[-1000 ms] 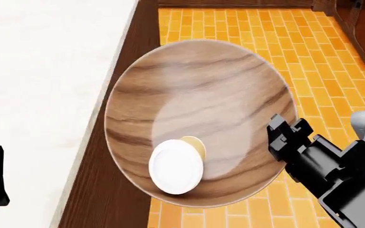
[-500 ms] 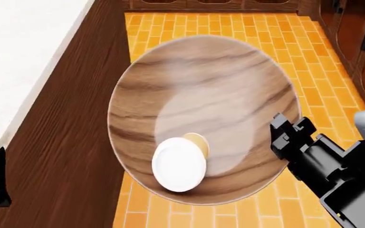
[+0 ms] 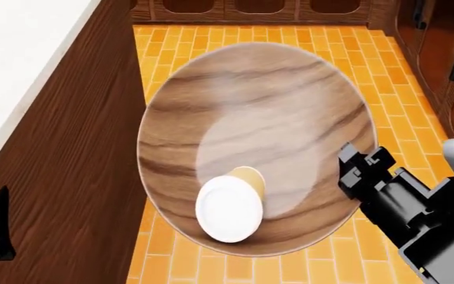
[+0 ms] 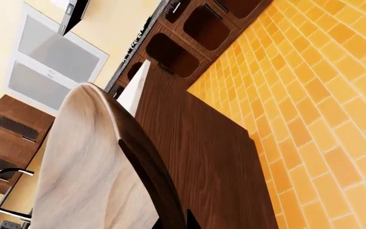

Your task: Place the cup inside the bowl on the dining table and move the bowl to any counter.

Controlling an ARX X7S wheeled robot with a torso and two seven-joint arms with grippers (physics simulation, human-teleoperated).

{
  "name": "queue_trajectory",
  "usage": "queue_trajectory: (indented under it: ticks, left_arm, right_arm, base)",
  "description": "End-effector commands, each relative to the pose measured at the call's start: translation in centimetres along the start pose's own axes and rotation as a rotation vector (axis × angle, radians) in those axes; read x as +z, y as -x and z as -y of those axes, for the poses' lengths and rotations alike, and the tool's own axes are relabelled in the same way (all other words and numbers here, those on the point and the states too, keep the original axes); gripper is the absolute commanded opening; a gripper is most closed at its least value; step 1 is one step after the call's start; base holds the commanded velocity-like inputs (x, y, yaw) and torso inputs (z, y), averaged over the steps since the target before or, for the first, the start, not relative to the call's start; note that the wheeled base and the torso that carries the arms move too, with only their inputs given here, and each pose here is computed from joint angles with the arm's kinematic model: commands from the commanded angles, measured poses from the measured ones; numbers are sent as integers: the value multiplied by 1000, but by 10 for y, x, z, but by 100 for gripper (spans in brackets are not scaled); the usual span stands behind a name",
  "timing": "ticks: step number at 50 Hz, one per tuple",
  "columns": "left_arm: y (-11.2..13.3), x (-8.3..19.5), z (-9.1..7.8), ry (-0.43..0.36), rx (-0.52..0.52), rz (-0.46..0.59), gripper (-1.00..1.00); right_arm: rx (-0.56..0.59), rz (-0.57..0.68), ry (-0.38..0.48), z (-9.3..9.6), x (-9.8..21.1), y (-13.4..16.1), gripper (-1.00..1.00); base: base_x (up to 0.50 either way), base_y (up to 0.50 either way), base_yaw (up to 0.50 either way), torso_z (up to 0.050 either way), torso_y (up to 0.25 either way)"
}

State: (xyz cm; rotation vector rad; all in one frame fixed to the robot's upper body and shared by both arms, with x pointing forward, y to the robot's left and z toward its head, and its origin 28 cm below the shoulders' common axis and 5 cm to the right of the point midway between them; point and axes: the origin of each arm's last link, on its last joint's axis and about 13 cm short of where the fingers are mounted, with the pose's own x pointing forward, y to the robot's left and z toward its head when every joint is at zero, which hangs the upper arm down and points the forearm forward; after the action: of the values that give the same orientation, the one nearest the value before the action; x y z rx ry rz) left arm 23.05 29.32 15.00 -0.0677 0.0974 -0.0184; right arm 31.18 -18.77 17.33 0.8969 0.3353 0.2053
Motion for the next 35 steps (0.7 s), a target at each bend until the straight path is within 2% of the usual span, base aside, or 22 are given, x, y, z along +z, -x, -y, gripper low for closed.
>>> queue_trajectory:
  ticks: [1,21,35]
  left_arm:
    - [0,0,0,1,-1,0,100]
    - [-1,-2,1,-3,-2,-3,100]
    - [-1,-2,2,-3,-4,-4,100]
  right_arm:
    - [41,19,-9,-4,4,2,-100]
    - [42,21,-18,-3,4,4,-100]
    - [43,14,-25,-3,3,2,-100]
  base:
    - [500,0,0,0,10]
    - [500,-4,0,0,1]
    - [500,-90,0,0,1]
